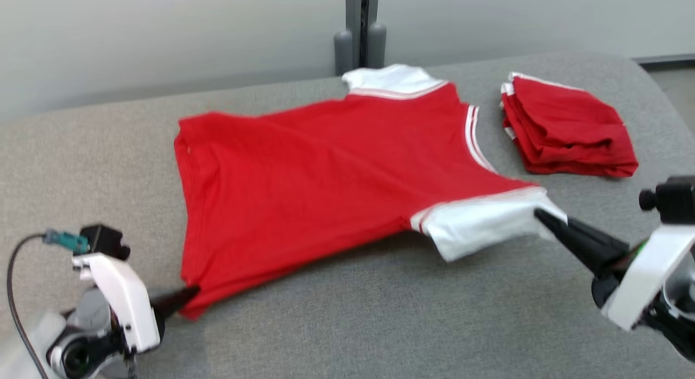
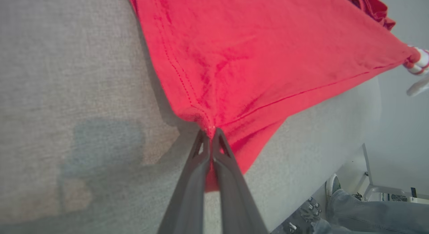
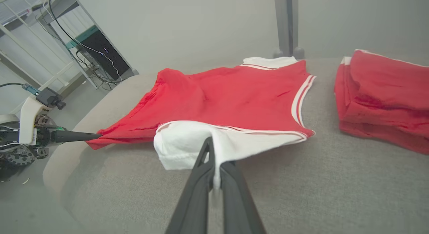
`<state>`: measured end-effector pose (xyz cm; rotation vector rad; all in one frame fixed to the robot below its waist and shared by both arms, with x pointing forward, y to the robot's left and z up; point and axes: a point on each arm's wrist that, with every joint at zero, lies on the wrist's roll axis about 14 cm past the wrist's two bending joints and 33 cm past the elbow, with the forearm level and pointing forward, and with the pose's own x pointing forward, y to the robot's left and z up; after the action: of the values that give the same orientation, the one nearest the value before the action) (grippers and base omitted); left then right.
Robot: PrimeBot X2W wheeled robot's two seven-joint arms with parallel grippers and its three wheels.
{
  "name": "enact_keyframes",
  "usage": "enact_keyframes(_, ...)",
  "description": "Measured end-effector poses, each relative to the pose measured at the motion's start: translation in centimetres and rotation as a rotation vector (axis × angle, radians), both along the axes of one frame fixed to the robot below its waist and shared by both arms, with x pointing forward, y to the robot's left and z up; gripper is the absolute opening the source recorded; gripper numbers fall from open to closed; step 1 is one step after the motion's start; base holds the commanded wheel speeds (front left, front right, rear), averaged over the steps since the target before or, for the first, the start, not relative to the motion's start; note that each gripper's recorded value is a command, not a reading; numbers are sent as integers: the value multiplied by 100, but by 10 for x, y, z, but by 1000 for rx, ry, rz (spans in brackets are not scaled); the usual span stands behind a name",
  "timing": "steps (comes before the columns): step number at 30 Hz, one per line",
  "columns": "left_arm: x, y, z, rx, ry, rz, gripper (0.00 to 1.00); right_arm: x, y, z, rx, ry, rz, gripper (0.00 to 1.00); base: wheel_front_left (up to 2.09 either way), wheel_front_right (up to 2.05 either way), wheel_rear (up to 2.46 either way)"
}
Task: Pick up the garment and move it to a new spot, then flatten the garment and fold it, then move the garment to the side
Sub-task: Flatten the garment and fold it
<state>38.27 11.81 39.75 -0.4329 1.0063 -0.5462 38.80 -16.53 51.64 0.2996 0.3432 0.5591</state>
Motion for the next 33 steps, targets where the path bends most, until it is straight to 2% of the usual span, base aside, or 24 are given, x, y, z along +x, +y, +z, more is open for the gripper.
enact_keyframes(11, -85, 7, 0, 98, 57, -148, 0, -76, -11, -12, -18, 175, 38, 0, 0, 0, 0)
enact_keyframes(16, -114, -2, 5, 69, 74, -180, 0, -98, -13, -18, 3, 257, 50, 0, 0, 0, 0)
enact_keyframes(25, -114, -2, 16, 26, 82, -130, 0, -100, -8, -22, 6, 305, 76, 0, 0, 0, 0)
enact_keyframes(30, -106, -1, 16, 6, 132, -108, 0, -99, 0, -36, 53, 457, 92, 0, 0, 0, 0)
enact_keyframes(33, -88, -3, 19, -4, 121, -92, 0, -86, 5, -37, 67, 504, 106, 0, 0, 0, 0)
